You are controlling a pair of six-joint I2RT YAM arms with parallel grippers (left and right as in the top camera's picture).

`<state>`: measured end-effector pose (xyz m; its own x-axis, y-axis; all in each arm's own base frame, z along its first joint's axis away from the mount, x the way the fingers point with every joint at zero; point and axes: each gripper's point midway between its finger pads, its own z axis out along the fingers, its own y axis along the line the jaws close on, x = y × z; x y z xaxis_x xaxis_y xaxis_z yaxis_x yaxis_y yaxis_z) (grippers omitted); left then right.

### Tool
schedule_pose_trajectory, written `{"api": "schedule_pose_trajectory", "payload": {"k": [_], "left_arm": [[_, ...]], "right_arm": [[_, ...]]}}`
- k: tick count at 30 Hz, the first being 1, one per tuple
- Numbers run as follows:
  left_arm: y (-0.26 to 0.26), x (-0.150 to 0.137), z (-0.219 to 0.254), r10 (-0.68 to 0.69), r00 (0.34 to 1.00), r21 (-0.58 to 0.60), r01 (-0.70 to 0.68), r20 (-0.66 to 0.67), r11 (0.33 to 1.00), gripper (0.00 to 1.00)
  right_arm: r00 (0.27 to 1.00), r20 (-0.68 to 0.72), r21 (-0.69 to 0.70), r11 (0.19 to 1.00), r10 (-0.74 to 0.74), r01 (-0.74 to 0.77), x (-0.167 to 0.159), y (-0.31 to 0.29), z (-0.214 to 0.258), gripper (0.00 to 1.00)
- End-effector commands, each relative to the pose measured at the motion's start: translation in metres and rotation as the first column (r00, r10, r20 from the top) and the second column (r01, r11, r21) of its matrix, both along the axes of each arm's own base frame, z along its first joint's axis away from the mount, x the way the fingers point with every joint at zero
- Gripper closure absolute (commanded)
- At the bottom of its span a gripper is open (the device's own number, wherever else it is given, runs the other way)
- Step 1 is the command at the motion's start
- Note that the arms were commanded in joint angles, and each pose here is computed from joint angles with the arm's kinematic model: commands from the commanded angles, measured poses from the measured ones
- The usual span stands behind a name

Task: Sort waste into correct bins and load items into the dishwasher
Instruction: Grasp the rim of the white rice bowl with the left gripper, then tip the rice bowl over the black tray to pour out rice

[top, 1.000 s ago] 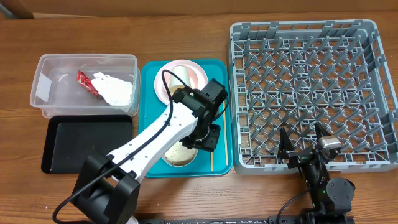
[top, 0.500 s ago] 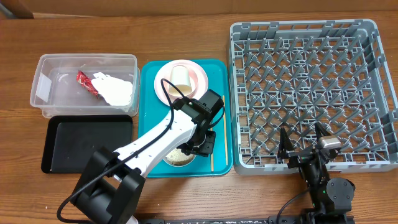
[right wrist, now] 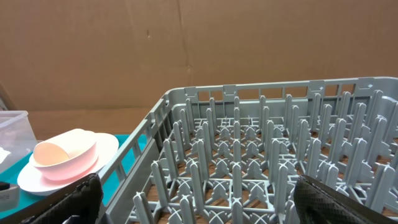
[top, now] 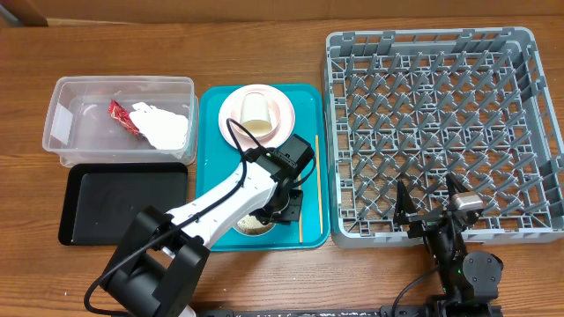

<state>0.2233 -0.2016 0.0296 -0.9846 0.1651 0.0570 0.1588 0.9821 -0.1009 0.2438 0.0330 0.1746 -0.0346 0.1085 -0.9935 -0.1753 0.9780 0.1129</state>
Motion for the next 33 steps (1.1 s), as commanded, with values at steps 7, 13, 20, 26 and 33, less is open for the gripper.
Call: {"api": "schedule_pose_trajectory", "payload": {"k": [7, 13, 20, 26, 33], "left_arm": [[0.002, 0.002, 0.001, 0.011, 1.000, 0.012, -0.011, 0.019, 1.000, 0.96], [-0.009, 0.022, 0.038, -0.005, 0.998, -0.017, 0.006, 0.056, 1.000, 0.96], [0.013, 0.038, 0.091, 0.012, 0.999, -0.006, -0.012, 0.049, 1.000, 0.96], [0.049, 0.051, 0.128, 0.118, 0.989, -0.110, -0.108, 0.085, 0.988, 0.96], [0.146, 0.066, 0.173, 0.354, 0.917, -0.217, -0.314, 0.182, 0.924, 0.96]], "right_arm": [[1.000, -0.002, 0.004, 1.000, -0.003, 0.003, 0.000, -0.001, -0.003, 0.00], [1.000, -0.002, 0.004, 1.000, -0.003, 0.003, 0.000, -0.001, -0.003, 0.00], [1.000, -0.002, 0.004, 1.000, -0.003, 0.003, 0.000, -0.001, -0.003, 0.00], [1.000, -0.002, 0.004, 1.000, -0.003, 0.003, 0.000, -0.001, -0.003, 0.00], [1.000, -0.002, 0.004, 1.000, -0.003, 0.003, 0.000, -0.001, -0.003, 0.00]]}}
